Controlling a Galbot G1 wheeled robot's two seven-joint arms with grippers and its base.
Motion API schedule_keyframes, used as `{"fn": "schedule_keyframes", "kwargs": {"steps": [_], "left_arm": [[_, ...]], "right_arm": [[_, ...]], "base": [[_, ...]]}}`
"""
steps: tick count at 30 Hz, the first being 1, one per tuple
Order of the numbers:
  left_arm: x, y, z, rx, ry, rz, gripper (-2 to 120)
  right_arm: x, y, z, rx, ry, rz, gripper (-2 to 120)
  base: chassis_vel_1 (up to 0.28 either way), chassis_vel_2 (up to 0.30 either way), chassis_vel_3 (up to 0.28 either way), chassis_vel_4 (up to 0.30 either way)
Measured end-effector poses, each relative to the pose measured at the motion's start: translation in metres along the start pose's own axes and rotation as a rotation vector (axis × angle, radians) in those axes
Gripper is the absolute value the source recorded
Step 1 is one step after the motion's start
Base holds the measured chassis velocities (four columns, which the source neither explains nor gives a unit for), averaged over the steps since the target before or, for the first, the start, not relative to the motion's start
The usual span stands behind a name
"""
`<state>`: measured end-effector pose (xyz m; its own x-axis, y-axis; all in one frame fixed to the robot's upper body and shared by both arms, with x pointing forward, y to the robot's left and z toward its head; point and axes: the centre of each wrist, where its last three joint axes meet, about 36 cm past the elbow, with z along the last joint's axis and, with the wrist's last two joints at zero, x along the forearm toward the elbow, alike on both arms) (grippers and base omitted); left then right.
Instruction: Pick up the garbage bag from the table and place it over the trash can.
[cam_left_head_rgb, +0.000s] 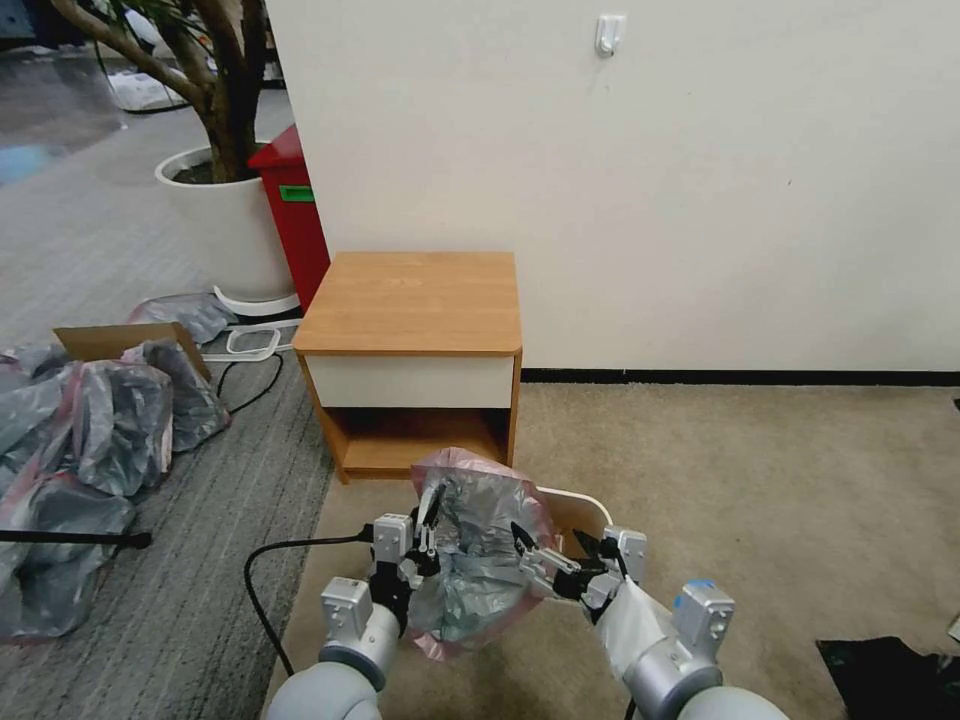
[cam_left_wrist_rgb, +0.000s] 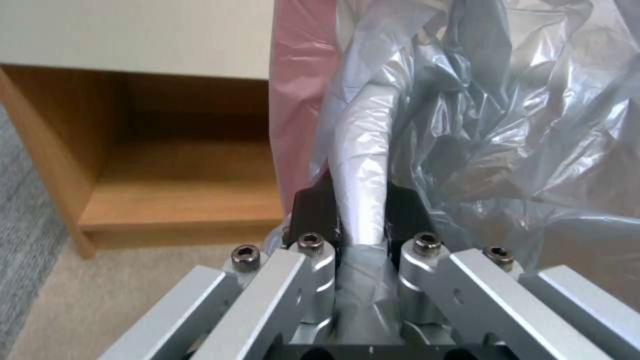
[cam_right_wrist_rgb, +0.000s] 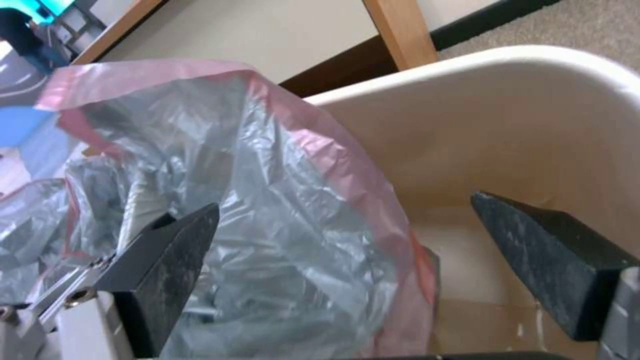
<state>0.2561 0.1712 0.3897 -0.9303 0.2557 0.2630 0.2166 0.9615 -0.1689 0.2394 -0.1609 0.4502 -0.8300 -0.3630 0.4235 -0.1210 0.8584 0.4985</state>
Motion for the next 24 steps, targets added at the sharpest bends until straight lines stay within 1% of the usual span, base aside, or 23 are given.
{"fn": "schedule_keyframes", "kwargs": {"steps": [2,6,8,9,10,12,13,15,16,17,18,19,21,22,23,24], "left_arm": [[0.001,0.0,0.002,-0.007,-0.017,0.008,8],[0.002,0.0,0.003,-0.012,-0.031,0.02,8],[0.003,0.001,0.002,-0.013,-0.037,0.023,8],[0.003,0.001,0.002,-0.013,-0.037,0.023,8],[0.003,0.001,0.002,-0.014,-0.039,0.023,8],[0.003,0.002,0.001,-0.016,-0.042,0.02,8],[0.003,0.003,0.0,-0.017,-0.042,0.018,8],[0.003,0.004,0.0,-0.018,-0.043,0.016,8],[0.003,0.005,0.0,-0.018,-0.043,0.012,8],[0.003,0.005,0.0,-0.017,-0.043,0.009,8],[0.003,0.005,0.0,-0.015,-0.042,0.008,8],[0.003,0.005,0.0,-0.015,-0.042,0.008,8],[0.003,0.005,0.001,-0.009,-0.037,0.004,8],[0.003,0.004,0.002,-0.008,-0.034,0.004,8],[0.003,0.004,0.002,-0.008,-0.034,0.004,8],[0.004,0.004,0.002,-0.005,-0.031,0.003,8]], "right_arm": [[-0.005,0.0,-0.001,-0.012,0.001,-0.005,92],[-0.012,-0.002,-0.001,-0.013,-0.002,-0.005,91],[-0.014,-0.003,-0.001,-0.016,-0.003,-0.006,84],[-0.014,-0.003,-0.001,-0.016,-0.003,-0.006,84],[-0.015,-0.003,-0.001,-0.017,-0.003,-0.007,82],[-0.016,-0.003,0.0,-0.02,-0.003,-0.01,72],[-0.016,-0.003,0.0,-0.022,-0.005,-0.012,69],[-0.016,-0.003,0.001,-0.024,-0.005,-0.014,67],[-0.016,-0.003,0.002,-0.026,-0.007,-0.021,59],[-0.016,-0.003,0.003,-0.028,-0.012,-0.025,54],[-0.017,-0.003,0.004,-0.029,-0.015,-0.027,51],[-0.017,-0.003,0.004,-0.029,-0.015,-0.027,51],[-0.018,-0.002,0.006,-0.03,-0.031,-0.03,39],[-0.018,-0.001,0.007,-0.03,-0.036,-0.03,36],[-0.018,-0.001,0.007,-0.03,-0.036,-0.03,36],[-0.018,-0.001,0.008,-0.029,-0.041,-0.029,30]], "base": [[0.0,0.0,0.0,0.0],[0.0,0.0,0.0,0.0],[0.0,0.0,0.0,0.0],[0.0,0.0,0.0,0.0],[0.0,0.0,0.0,0.0],[0.0,0.0,0.0,0.0],[0.0,0.0,0.0,0.0],[0.0,0.0,0.0,0.0],[0.0,0.0,0.0,0.0],[0.0,0.0,0.0,0.0],[0.0,0.0,0.0,0.0],[0.0,0.0,0.0,0.0],[0.0,0.0,0.0,0.0],[0.0,0.0,0.0,0.0],[0.0,0.0,0.0,0.0],[0.0,0.0,0.0,0.0]]}}
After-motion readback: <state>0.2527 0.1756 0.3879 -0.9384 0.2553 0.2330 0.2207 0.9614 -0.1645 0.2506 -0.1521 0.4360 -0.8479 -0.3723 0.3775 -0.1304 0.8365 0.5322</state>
